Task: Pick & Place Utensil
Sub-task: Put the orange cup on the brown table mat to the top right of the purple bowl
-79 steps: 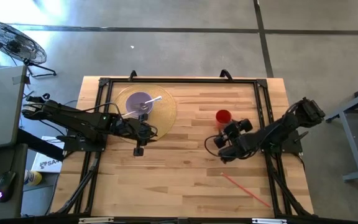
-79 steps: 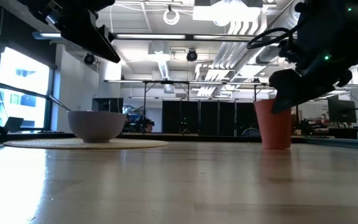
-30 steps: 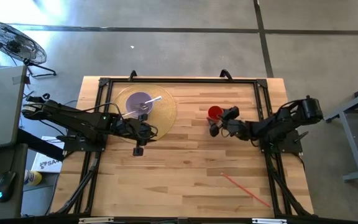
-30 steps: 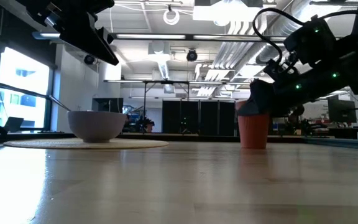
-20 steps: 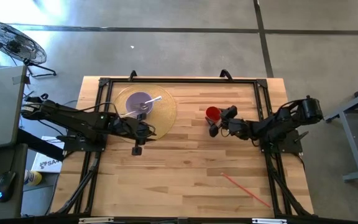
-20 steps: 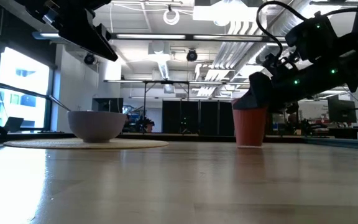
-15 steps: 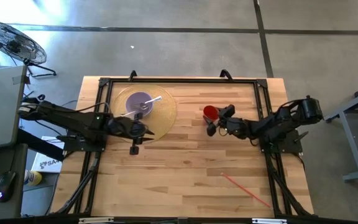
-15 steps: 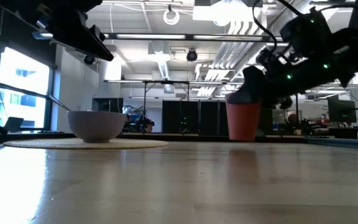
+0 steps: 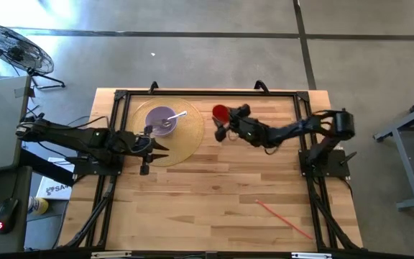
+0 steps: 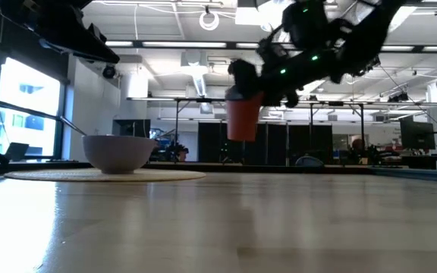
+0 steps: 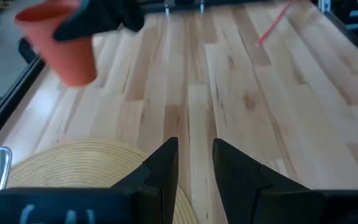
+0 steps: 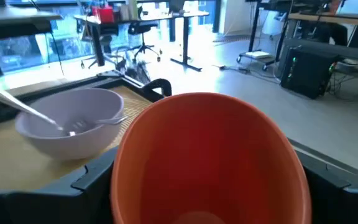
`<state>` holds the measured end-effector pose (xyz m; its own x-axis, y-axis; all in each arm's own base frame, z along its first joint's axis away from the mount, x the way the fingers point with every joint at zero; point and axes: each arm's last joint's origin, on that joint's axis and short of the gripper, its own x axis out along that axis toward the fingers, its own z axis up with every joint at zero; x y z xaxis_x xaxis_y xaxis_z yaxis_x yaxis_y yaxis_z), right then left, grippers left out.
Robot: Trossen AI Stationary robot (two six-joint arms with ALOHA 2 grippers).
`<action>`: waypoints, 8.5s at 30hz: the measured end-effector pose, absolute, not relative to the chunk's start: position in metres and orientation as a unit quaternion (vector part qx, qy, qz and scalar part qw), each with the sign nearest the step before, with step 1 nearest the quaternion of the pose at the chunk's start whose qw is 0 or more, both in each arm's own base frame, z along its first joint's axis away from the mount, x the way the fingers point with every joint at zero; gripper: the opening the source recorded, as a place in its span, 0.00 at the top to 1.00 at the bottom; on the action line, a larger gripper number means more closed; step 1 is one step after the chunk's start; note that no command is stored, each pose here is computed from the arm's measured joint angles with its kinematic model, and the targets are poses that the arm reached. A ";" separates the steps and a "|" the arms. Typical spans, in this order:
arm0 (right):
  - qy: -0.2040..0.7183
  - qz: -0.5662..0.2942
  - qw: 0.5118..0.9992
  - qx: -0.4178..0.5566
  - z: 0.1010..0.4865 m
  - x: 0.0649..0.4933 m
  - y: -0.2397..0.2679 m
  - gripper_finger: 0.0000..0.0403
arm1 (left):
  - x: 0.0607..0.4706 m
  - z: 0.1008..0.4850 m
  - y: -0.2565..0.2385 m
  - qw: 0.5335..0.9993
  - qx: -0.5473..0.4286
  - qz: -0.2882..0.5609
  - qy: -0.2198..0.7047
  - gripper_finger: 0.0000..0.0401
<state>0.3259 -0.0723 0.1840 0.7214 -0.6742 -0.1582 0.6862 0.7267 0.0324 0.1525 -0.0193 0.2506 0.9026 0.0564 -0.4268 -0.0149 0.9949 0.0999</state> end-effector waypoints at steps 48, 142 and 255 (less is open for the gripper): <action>0.144 -0.331 0.933 0.015 0.172 0.439 -0.117 0.21 | 0.132 0.253 -0.017 0.973 0.011 0.011 0.230 0.76; 0.220 -0.236 0.946 0.039 0.121 0.415 -0.085 0.01 | 0.159 0.236 -0.017 0.971 0.006 0.087 0.222 0.76; 0.354 -0.155 0.922 -0.035 0.176 0.366 0.082 0.02 | 0.283 0.310 0.223 0.877 0.077 0.140 0.453 0.98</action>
<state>0.3661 0.0822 0.1760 0.7008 -0.3100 -0.6425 0.2610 0.9496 -0.1736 0.2828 0.2230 0.3105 0.5504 0.3164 -0.7726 -0.1763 0.9486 0.2629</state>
